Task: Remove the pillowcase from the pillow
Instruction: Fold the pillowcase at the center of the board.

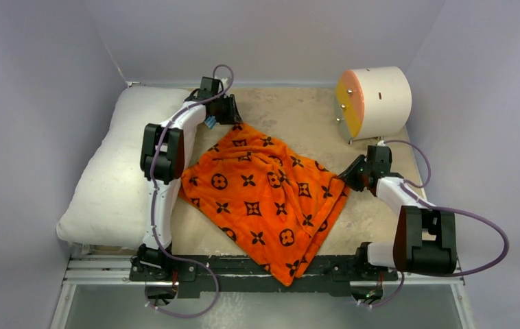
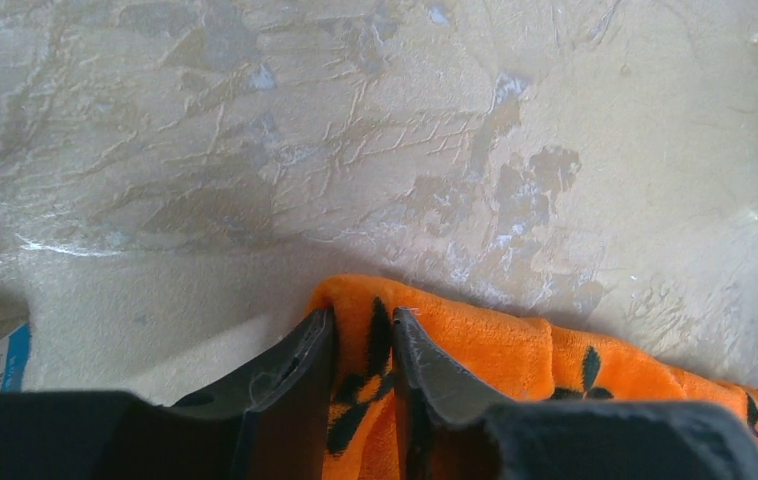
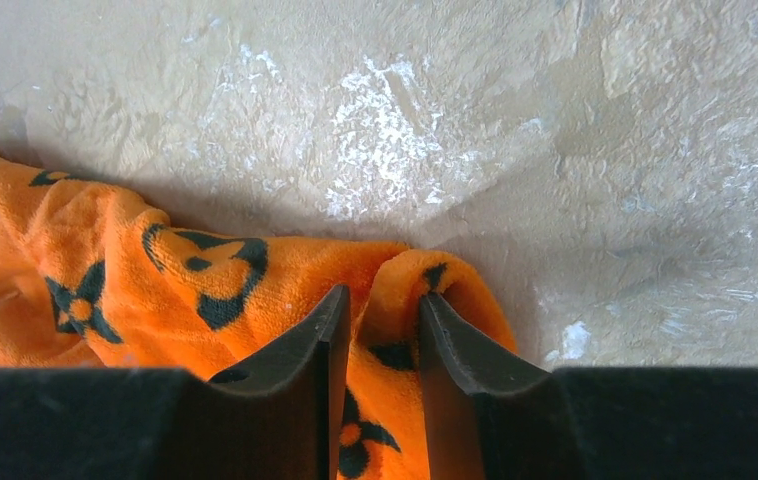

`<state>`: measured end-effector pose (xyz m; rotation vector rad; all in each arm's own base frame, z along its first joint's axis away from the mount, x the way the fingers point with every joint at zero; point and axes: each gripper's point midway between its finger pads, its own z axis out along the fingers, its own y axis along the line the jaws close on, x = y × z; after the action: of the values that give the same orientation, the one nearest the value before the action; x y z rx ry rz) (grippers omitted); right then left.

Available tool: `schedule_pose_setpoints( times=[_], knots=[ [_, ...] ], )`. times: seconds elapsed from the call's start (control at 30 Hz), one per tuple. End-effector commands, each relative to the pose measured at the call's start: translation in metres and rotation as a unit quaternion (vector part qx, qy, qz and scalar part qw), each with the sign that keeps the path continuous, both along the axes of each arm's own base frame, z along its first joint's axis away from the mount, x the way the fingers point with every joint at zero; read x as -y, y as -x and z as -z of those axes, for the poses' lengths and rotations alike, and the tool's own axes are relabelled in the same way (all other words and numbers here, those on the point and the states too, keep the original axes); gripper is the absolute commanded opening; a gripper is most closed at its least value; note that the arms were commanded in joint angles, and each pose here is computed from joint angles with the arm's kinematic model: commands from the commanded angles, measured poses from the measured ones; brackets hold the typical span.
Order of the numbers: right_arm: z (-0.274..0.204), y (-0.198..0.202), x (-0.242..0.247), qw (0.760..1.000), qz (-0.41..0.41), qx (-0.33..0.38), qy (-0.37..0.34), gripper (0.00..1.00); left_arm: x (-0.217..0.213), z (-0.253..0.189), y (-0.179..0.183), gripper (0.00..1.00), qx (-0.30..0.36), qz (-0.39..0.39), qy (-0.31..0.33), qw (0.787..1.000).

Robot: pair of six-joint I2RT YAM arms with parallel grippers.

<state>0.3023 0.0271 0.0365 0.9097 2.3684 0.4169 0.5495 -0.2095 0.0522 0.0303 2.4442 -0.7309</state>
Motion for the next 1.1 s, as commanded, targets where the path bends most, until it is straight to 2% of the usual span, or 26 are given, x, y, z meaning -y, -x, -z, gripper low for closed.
schedule_pose_setpoints(
  times=[0.0, 0.07, 0.1, 0.2, 0.23, 0.53, 0.77, 1.07],
  knots=[
    [-0.004, -0.003, -0.002, 1.000, -0.010, 0.017, -0.004, 0.31, 0.009, -0.029, -0.004, 0.24, 0.027, 0.011, 0.013, 1.000],
    [-0.004, -0.003, -0.002, 1.000, -0.011, 0.019, -0.004, 0.29, 0.010, -0.033, -0.004, 0.19, 0.027, 0.013, 0.014, 0.999],
    [-0.004, -0.003, -0.002, 1.000, -0.011, 0.019, -0.004, 0.25, 0.010, -0.034, -0.004, 0.15, 0.028, 0.013, 0.015, 0.999],
    [-0.007, -0.004, -0.001, 1.000, -0.010, 0.022, -0.005, 0.05, 0.010, -0.040, -0.007, 0.00, 0.033, 0.013, 0.012, 0.999],
    [-0.009, -0.006, 0.001, 1.000, -0.007, 0.025, -0.004, 0.00, 0.008, -0.042, -0.009, 0.00, 0.034, 0.010, 0.008, 0.999],
    [-0.041, -0.008, 0.051, 0.997, 0.040, 0.070, 0.011, 0.00, -0.038, -0.060, -0.039, 0.00, 0.064, -0.068, -0.016, 0.996],
    [-0.047, -0.023, 0.062, 0.995, 0.036, 0.088, -0.004, 0.00, -0.056, -0.075, -0.045, 0.00, 0.092, -0.112, -0.034, 0.989],
    [-0.091, -0.047, 0.076, 0.988, 0.011, 0.148, 0.033, 0.00, -0.060, -0.131, -0.050, 0.00, 0.172, -0.138, 0.011, 0.975]
  ],
)
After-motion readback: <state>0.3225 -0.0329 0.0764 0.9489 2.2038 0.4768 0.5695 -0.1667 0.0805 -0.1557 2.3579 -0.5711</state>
